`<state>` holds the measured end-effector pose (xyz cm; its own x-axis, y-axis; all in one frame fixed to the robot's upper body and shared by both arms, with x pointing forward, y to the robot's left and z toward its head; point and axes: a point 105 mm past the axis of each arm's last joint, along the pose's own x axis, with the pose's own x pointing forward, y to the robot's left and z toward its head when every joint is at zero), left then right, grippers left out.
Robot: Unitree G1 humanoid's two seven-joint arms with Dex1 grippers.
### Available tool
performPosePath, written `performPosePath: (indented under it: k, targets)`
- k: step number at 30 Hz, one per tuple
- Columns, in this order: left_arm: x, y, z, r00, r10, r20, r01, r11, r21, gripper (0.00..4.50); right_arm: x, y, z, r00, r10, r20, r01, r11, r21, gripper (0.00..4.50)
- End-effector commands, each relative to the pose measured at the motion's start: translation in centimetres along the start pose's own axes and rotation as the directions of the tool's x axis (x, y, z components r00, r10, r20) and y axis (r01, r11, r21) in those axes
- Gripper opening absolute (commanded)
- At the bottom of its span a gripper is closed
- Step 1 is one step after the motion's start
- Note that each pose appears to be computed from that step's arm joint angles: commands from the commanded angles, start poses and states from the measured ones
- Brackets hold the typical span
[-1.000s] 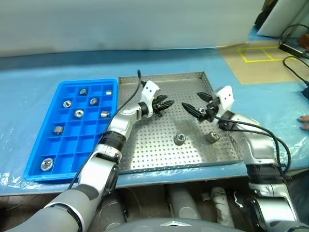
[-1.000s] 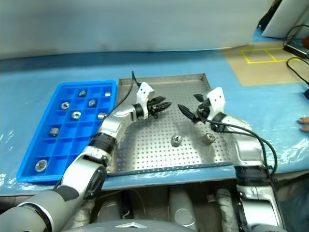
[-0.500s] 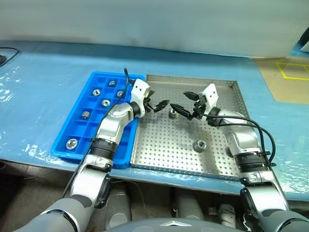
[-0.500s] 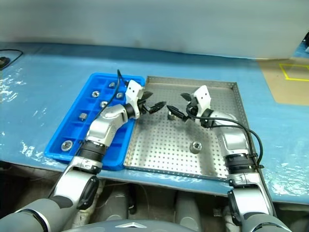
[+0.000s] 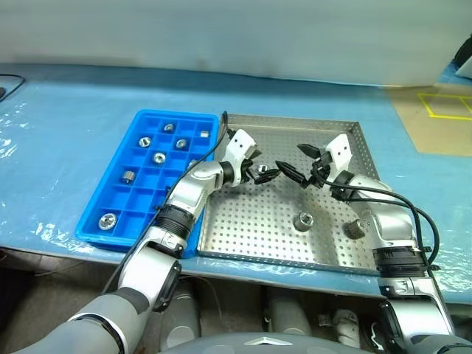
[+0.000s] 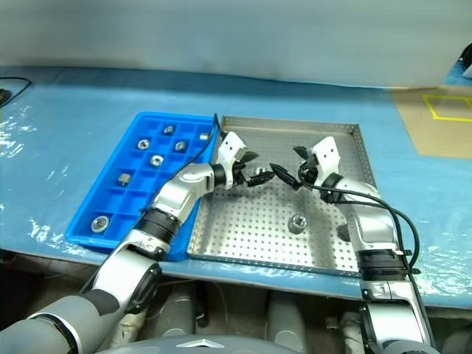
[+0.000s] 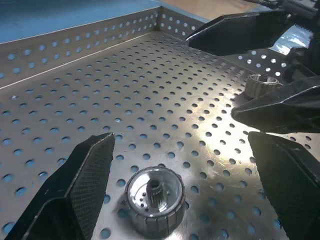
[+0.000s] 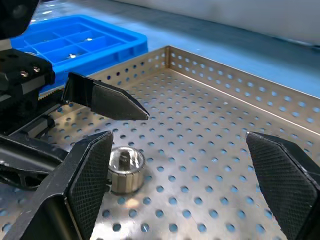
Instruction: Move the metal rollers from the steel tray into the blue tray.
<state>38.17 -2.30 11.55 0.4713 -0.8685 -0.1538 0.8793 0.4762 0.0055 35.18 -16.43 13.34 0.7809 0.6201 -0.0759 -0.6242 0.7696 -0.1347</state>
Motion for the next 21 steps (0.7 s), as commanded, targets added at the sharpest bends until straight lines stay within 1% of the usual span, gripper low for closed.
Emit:
performPosePath:
  k: [1, 3, 5, 8, 10, 13, 15, 18, 21]
  targets:
    - [0.7, 0.9, -1.2, 0.996, 0.072, -0.059, -0.067, 0.994, 0.083, 4.48, -1.2, -0.3, 1.5, 0.998, -0.042, 0.046, 0.043, 0.999, -0.019, 4.5]
    - [0.7, 2.0, -2.2, 0.985, 0.145, -0.089, -0.138, 0.986, 0.09, 4.09, -1.6, -0.4, 1.4, 0.997, -0.058, 0.044, 0.058, 0.998, -0.017, 4.5]
    - [0.6, 2.7, -2.5, 0.978, 0.186, -0.098, -0.178, 0.98, 0.088, 3.59, -1.9, -0.4, 1.4, 0.997, -0.067, 0.041, 0.068, 0.998, -0.016, 4.5]
    - [0.4, 3.2, -2.6, 0.972, 0.214, -0.097, -0.206, 0.975, 0.083, 2.51, -1.9, -0.4, 1.4, 0.997, -0.067, 0.037, 0.068, 0.998, -0.015, 4.5]
    - [0.3, 3.3, -2.3, 0.974, 0.216, -0.073, -0.212, 0.975, 0.064, 1.97, -1.7, -0.3, 1.5, 0.997, -0.06, 0.039, 0.06, 0.998, -0.015, 4.5]
    - [0.0, 3.0, 0.2, 0.982, 0.18, 0.05, -0.181, 0.984, 0.005, 1.96, -0.7, 0.0, 1.9, 0.999, -0.02, 0.051, 0.021, 1.0, -0.015, 4.5]
    - [-0.6, 3.0, 1.5, 0.976, 0.185, 0.116, -0.185, 0.983, -0.008, 1.96, 0.0, 0.2, 2.0, 0.998, 0.004, 0.056, -0.003, 1.0, -0.012, 4.5]
    - [-2.6, 4.0, 3.8, 0.933, 0.267, 0.242, -0.257, 0.964, -0.074, 1.96, 1.7, 0.9, 2.1, 0.996, 0.074, 0.059, -0.073, 0.997, -0.017, 4.5]
    - [-5.8, 3.8, 6.4, 0.868, 0.333, 0.367, -0.318, 0.943, -0.103, 1.96, 4.2, 1.7, 2.9, 0.982, 0.167, 0.083, -0.166, 0.986, -0.02, 4.5]
